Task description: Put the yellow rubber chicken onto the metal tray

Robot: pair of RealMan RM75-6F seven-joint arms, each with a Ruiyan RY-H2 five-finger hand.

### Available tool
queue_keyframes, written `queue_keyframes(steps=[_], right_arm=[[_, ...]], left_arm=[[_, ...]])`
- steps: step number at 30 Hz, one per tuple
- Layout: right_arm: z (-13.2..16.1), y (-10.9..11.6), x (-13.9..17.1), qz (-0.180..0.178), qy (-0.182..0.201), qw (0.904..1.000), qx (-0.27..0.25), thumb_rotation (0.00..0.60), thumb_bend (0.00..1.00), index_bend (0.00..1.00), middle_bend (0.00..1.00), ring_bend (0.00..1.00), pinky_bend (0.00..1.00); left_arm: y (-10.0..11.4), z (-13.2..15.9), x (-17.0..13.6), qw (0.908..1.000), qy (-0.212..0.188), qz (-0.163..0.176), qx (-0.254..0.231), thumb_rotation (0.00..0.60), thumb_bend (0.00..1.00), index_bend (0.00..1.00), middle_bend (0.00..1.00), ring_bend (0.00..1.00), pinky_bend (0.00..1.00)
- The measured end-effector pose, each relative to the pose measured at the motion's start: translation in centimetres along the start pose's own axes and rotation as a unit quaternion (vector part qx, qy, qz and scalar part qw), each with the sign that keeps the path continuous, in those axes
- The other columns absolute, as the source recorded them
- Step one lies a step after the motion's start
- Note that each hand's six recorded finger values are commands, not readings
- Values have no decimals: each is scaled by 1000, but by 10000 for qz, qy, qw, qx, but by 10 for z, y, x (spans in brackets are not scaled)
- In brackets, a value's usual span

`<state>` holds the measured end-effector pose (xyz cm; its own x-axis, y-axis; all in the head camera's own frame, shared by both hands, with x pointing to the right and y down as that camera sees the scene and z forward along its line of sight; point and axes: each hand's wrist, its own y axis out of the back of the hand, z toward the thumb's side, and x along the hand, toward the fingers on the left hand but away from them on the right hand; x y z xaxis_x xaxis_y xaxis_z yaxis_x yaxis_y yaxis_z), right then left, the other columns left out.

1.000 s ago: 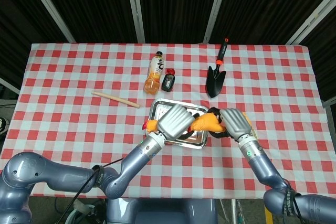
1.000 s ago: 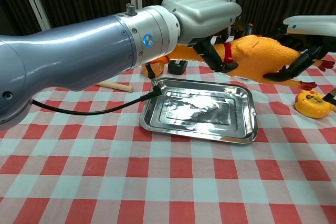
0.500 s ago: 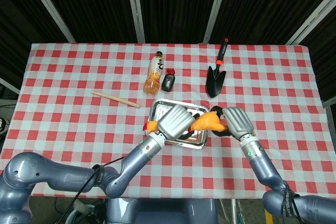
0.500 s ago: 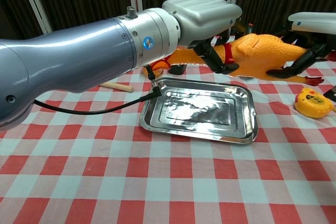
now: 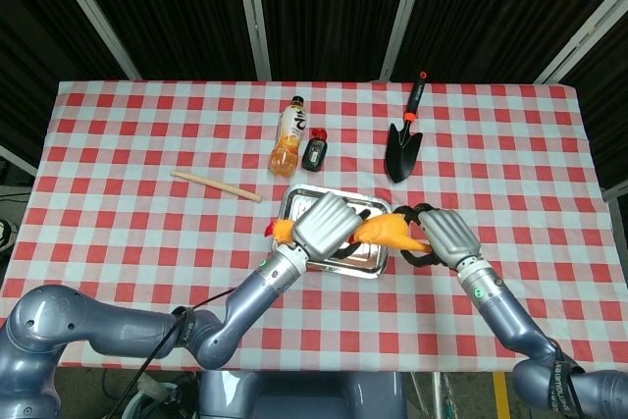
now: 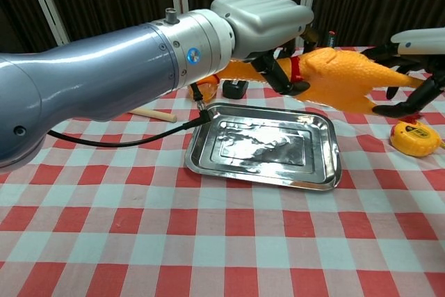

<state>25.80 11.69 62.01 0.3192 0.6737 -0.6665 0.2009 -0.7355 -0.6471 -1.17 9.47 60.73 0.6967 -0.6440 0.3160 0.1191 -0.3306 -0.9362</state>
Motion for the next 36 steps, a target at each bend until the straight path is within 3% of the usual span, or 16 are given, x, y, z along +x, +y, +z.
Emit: queue_keyframes(steps=[7,13,18,21,22,26,32,36], right_arm=[[3,2,4,158,125,9998,7,600,488,20,156,80,238],[2,3,3,121,119,9999,-5,600,488,138,163,140,245],[1,4,1,63,100,9999,-32,600,488,253,231,218,298],[1,4,1,44,88,9999,-32,600,488,409,342,330,385],[1,4,0,28,89,9999,-47,600,507,484,402,395,455],[2,7,-1,-86,95,9998,-121,600,702,709,594,600,723],[0,7,-3,-135,98,9997,-192,600,824,927,754,767,860],[-1,7,-3,-184,95,9996,-167,600,862,997,812,822,905]], left_arm=[[-1,0,2,10000,29,19,39,600,551,544,667,607,752],[-2,1,2,10000,22,3,-3,600,551,544,667,607,752],[-3,1,1,10000,5,-2,0,600,551,544,667,607,752],[-4,2,1,10000,-10,-13,-5,600,551,544,667,607,752],[-4,3,1,10000,-16,-20,-17,600,551,544,667,607,752],[-6,6,1,9999,-56,-69,-110,600,551,544,667,607,752],[-5,9,-1,9998,-91,-55,-146,600,551,544,667,607,752],[-5,8,-1,9998,-84,-53,-156,600,551,543,666,607,752]])
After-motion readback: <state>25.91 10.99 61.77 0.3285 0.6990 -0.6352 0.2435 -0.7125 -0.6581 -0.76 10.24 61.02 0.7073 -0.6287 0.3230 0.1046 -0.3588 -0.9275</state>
